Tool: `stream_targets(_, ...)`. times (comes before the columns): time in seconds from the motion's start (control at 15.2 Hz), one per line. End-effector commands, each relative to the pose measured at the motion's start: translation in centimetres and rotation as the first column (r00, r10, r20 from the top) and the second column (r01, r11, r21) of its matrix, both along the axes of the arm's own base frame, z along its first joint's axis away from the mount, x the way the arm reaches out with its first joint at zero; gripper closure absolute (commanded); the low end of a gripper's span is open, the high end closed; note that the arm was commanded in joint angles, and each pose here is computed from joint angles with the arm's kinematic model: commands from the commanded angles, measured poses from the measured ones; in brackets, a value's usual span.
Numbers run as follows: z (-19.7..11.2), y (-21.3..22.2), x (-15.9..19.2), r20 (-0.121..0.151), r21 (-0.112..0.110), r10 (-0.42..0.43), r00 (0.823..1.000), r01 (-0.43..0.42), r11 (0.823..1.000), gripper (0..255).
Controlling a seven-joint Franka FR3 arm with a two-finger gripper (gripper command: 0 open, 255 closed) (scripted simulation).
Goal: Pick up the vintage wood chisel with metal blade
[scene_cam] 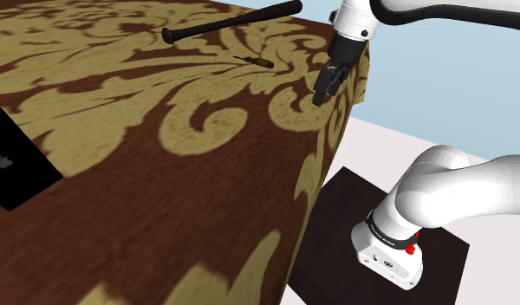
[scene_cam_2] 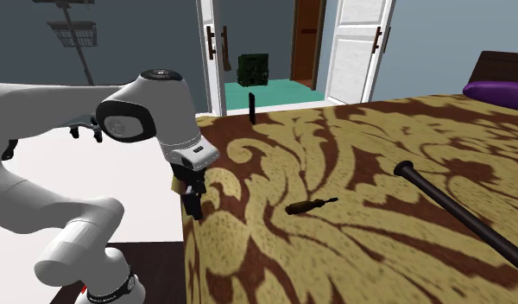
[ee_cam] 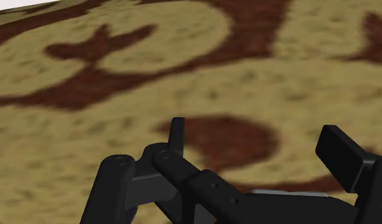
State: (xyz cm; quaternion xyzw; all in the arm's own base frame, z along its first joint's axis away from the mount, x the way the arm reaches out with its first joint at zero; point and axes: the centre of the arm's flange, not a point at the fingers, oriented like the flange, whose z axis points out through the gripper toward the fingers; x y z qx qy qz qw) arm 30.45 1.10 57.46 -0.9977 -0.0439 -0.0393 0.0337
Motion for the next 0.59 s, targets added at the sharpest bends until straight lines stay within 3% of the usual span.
stream_targets(0.0, 0.0, 0.0, 0.0, 0.000, 0.000, 0.000, 1.000, 0.000, 1.000, 0)
stream_targets(0.53, 1.9, -0.8, 11.1, -0.045, -0.031, 0.076, 0.996, -0.077, 0.997, 0)
